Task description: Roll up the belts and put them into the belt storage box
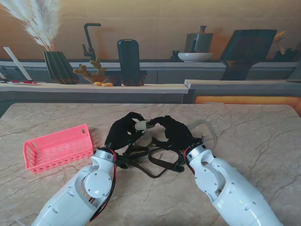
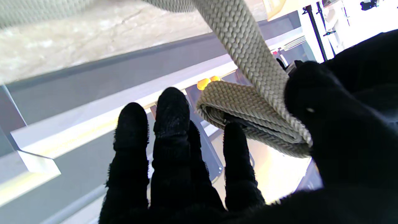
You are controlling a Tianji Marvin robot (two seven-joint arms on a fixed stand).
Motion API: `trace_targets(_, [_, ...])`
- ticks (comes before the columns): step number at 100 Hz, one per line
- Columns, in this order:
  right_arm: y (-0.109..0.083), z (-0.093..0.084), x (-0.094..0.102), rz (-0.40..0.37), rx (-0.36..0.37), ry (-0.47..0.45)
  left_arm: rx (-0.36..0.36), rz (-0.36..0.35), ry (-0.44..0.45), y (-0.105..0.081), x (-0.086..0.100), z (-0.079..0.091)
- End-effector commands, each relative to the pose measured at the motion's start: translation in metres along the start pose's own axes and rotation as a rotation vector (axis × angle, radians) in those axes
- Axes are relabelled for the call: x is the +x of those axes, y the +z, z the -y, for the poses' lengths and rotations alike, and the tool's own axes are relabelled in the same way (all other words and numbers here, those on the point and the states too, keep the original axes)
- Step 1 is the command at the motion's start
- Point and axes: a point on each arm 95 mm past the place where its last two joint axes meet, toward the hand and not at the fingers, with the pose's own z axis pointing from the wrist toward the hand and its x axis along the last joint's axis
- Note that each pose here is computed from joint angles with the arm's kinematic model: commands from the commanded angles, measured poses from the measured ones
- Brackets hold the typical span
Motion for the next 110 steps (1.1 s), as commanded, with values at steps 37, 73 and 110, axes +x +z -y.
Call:
trace_targets(37, [0.002,-0.01,0.014,-0.072,-0.094,-0.044,0.018,0.007,0.003,0.0,0.002,0.0])
trace_targets(73, [0.02,-0.004,0.012,-0.112,-0.056,-0.072,0.012,-0.002,-0.017,0.0,0.004,-0.003])
trace_targets(110, [0.032,0.01,0.015,-0.105,-0.024,-0.046,0.024,0.004,-0.022,0.0,0.004,-0.004])
